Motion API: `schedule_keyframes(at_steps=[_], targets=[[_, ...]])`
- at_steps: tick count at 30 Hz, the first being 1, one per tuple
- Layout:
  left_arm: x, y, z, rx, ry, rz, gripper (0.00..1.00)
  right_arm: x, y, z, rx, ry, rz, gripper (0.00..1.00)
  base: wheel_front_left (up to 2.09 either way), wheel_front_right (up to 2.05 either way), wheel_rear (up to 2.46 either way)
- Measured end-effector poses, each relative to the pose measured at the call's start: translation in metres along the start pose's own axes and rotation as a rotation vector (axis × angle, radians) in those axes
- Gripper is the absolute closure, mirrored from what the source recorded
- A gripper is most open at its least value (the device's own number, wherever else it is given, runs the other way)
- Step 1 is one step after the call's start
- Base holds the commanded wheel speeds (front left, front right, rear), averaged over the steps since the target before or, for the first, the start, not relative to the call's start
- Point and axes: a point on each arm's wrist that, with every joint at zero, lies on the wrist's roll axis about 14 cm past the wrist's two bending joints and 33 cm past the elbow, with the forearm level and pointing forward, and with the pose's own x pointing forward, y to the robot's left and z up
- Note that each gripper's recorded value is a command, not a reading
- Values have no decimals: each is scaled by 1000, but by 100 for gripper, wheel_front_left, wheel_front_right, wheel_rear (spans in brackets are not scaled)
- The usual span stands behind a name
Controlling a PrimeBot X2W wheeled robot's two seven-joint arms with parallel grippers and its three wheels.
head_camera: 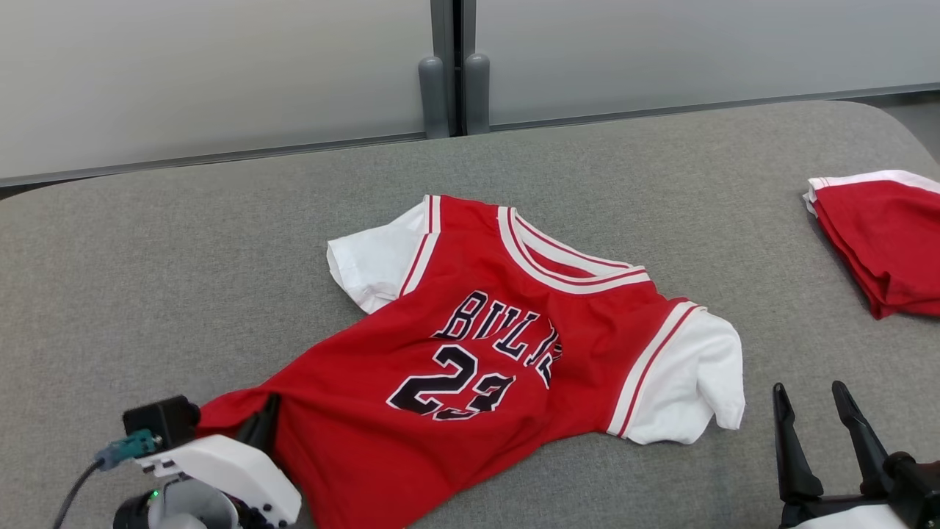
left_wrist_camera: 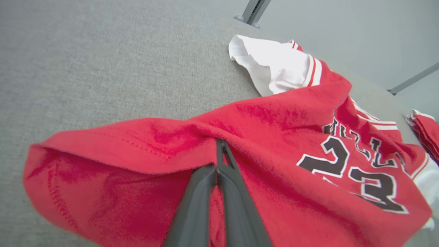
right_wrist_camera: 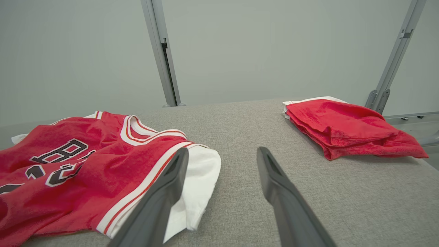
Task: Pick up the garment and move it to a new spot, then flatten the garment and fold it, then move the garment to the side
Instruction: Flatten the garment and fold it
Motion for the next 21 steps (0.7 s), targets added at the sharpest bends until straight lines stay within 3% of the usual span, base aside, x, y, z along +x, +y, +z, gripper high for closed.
schedule_keyframes(at_steps=[5,8,16,17,18,21], targets=[[-5,-1,66,-15,-196,1,100,2,1,-1,-8,4,6,0,0,0,0],[-5,1,82,-20,-242,16,100,4,4,-3,-9,11,13,0,0,0,0],[18,20,54,-8,-130,82,100,8,7,-3,-8,10,21,0,0,0,0],[21,24,53,-12,-139,91,60,7,6,-4,-8,12,17,0,0,0,0],[24,28,54,-18,-147,108,0,7,4,-4,-9,13,13,0,0,0,0],[30,34,49,-33,-148,118,0,6,1,-6,-11,20,2,0,0,0,0]])
